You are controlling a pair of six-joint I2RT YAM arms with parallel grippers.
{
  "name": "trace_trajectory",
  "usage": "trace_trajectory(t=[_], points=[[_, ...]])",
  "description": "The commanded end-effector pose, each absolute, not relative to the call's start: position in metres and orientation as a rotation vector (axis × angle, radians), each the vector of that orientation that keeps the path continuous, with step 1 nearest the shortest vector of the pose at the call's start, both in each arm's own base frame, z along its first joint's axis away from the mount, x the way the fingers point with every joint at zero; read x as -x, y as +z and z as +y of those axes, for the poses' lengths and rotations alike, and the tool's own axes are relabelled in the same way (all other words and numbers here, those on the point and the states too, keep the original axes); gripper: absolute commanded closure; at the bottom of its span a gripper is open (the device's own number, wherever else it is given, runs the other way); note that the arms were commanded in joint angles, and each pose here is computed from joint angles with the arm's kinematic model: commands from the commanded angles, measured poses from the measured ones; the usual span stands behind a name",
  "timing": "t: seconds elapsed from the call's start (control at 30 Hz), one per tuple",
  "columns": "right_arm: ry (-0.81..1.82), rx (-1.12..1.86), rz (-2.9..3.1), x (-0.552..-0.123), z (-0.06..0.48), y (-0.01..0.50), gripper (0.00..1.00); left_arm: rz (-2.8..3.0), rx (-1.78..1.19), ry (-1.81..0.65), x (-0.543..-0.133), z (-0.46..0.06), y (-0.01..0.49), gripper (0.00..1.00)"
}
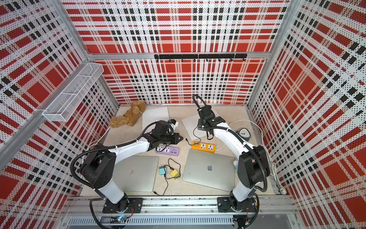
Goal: Unplug the laptop charger
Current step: Place the plug at the center of the board.
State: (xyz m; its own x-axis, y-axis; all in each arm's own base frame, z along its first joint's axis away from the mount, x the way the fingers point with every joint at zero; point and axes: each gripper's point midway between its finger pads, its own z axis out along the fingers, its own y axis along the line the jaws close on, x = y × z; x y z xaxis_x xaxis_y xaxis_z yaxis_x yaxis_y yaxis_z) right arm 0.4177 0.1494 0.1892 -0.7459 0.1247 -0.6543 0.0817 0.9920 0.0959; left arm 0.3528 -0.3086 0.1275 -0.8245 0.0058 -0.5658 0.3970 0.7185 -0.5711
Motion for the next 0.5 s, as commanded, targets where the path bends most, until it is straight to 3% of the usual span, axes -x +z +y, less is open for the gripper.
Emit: trace_trajectory(t=[0.0, 0.2, 0.47], points=[[0.108, -0.158, 2.306, -0.418, 0.143, 0.238, 0.79, 2.336, -0.315, -0.989, -0.354, -0.304, 0.142, 0.99], [0.207, -0.157, 2.256, -0.403, 0.146, 0.269, 0.79, 2.326, -0.284, -0.986, -0.357, -0.292, 0.144, 0.99], [0.347, -0.106, 2.325, -0.386, 0.181, 0.253, 0.79, 2.255, -0.220, -0.990, -0.362, -0.266, 0.170, 0.98]])
